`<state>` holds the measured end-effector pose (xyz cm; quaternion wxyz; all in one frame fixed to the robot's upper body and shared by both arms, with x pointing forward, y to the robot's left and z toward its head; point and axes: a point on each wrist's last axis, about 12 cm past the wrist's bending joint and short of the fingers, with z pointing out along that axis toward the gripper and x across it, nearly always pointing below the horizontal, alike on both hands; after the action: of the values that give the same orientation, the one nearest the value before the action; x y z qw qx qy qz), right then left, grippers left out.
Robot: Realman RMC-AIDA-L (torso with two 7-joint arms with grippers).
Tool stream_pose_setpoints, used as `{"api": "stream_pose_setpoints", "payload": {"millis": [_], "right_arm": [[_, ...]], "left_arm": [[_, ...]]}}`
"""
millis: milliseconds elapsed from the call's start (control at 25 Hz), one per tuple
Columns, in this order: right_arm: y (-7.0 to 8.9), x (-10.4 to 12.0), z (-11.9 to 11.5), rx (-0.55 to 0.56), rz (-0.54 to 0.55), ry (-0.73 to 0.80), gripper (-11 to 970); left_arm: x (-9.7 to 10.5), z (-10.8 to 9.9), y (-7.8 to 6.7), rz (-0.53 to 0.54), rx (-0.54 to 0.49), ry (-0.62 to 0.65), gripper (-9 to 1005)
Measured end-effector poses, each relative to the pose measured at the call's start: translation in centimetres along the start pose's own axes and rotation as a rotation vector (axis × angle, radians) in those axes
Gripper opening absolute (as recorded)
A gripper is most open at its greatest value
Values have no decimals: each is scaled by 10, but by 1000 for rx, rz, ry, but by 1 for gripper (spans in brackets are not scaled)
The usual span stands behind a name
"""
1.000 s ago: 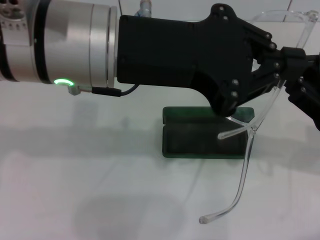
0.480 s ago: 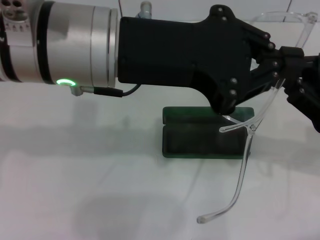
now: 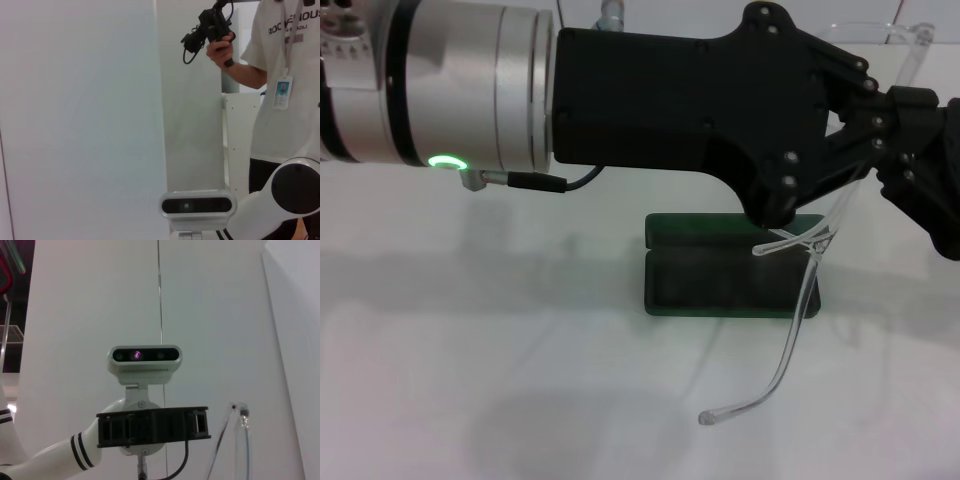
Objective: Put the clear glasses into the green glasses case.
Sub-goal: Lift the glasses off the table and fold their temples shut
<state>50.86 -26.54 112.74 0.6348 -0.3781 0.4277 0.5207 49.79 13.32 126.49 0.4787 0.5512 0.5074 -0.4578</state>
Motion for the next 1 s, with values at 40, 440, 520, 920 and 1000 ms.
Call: {"api": "stream_pose_setpoints", "payload": {"millis": [40,440,520,920,1000], "right_arm": [[0,0,1,-2,-1,0,55],[-1,2,11,-44,11,-9,55],[-1,2,12,-52,13,-8,56],[0,3,13,-65,19,-6,56],[0,3,12,-65,19,-6,56]], "left_arm": [[0,0,0,0,0,1,48],[3,0,1,1,-1,9,48],[4,1,2,-1,0,10,48],[7,1,4,2,2,6,49],[7,1,4,7,0,6,49]]}}
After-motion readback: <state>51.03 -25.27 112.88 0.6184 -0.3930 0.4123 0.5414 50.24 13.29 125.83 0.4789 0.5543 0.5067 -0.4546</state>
